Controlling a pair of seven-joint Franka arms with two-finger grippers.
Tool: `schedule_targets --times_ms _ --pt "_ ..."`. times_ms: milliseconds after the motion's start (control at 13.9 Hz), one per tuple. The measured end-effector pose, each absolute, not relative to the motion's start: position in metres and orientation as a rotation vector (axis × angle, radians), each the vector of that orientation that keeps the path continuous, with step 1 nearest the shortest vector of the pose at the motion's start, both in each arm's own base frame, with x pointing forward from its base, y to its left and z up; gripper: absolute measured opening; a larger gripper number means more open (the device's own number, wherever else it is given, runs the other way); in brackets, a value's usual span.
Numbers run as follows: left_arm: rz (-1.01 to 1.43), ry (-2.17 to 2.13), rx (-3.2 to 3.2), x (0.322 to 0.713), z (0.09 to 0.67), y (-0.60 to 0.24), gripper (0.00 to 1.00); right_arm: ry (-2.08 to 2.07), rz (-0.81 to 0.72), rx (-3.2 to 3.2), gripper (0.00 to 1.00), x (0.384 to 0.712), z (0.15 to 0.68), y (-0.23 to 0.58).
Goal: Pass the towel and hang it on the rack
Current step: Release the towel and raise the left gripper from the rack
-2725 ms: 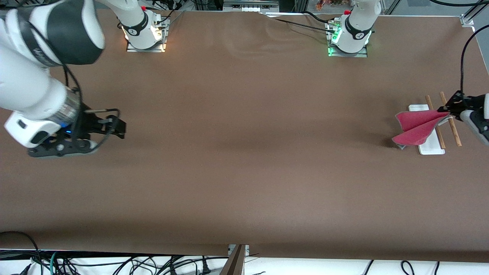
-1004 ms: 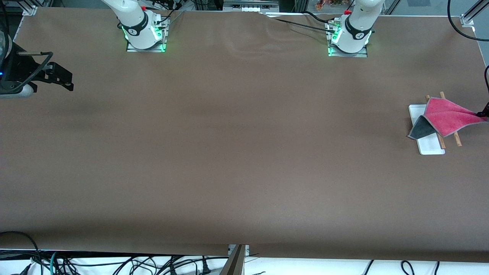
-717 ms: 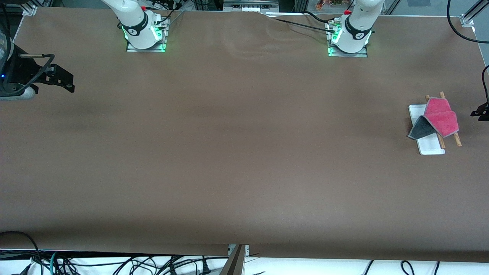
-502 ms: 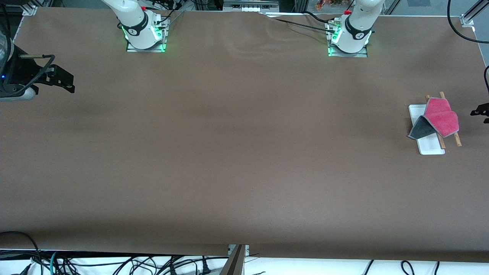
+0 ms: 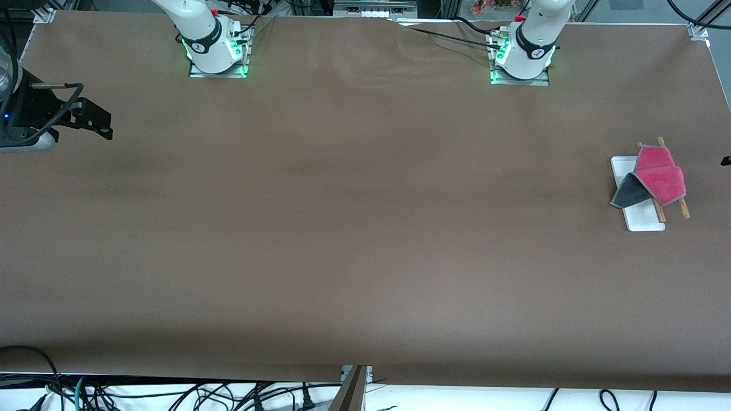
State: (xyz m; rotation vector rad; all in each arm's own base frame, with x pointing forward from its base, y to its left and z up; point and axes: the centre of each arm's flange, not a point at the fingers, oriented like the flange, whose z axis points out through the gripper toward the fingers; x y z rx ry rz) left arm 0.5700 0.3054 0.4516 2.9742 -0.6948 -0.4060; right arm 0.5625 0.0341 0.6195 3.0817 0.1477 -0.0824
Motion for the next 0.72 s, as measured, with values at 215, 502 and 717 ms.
schedule_targets --times_ms 215,502,717 --pt "-0.365 -0.539 3.027 0.596 0.498 0.194 1.0 0.15 -0.083 3.082 1.0 0.563 0.619 0.035" --pt "-0.286 -0.211 3.08 0.611 0.53 0.072 1.0 0.154 -0.083 3.082 1.0 0.564 0.619 0.036" --pt "-0.227 -0.085 3.116 0.611 0.548 -0.011 1.0 0.154 -0.082 3.082 1.0 0.564 0.619 0.036"
